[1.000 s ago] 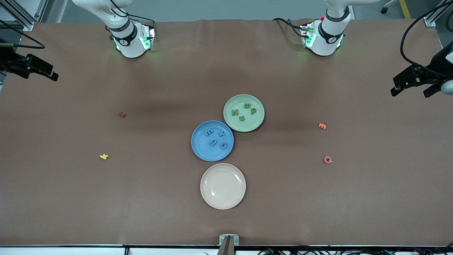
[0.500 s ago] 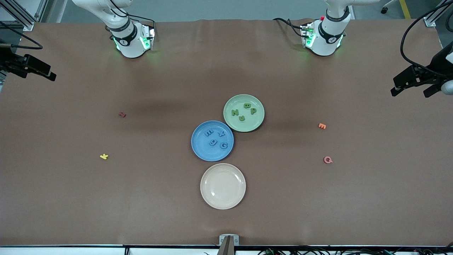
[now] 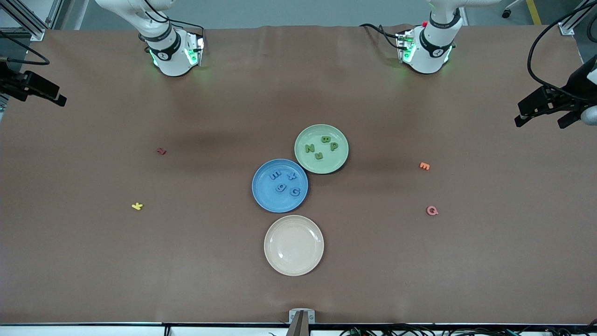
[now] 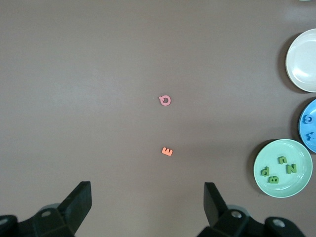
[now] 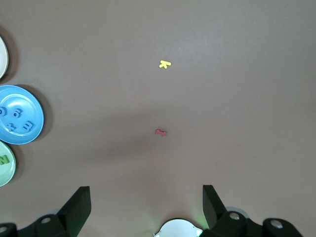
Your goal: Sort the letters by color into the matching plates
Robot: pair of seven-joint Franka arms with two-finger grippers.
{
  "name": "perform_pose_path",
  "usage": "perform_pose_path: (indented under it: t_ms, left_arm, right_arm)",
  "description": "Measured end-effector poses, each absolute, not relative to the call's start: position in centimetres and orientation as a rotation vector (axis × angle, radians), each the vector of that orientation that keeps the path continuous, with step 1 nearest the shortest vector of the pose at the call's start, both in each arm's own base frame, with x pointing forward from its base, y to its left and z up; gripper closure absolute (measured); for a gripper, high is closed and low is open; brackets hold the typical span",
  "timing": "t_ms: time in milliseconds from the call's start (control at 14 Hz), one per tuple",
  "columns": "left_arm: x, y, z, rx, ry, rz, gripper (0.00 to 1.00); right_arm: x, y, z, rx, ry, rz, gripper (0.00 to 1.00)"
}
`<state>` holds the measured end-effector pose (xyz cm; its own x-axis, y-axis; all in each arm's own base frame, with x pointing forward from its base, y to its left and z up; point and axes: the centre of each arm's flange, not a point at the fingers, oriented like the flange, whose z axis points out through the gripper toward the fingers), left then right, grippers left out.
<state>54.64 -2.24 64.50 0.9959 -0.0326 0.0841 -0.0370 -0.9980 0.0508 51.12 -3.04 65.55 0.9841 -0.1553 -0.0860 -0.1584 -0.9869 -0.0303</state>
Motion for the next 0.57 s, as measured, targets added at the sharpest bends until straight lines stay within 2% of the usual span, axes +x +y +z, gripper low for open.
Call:
perform_pose_path:
  t_ms: [571]
  left_arm:
    - [54.65, -2.21, 64.48, 3.086, -0.053, 0.128, 0.00]
  right_arm:
    - [51.08, -2.86, 65.82, -3.099, 0.169, 0.111, 0.00]
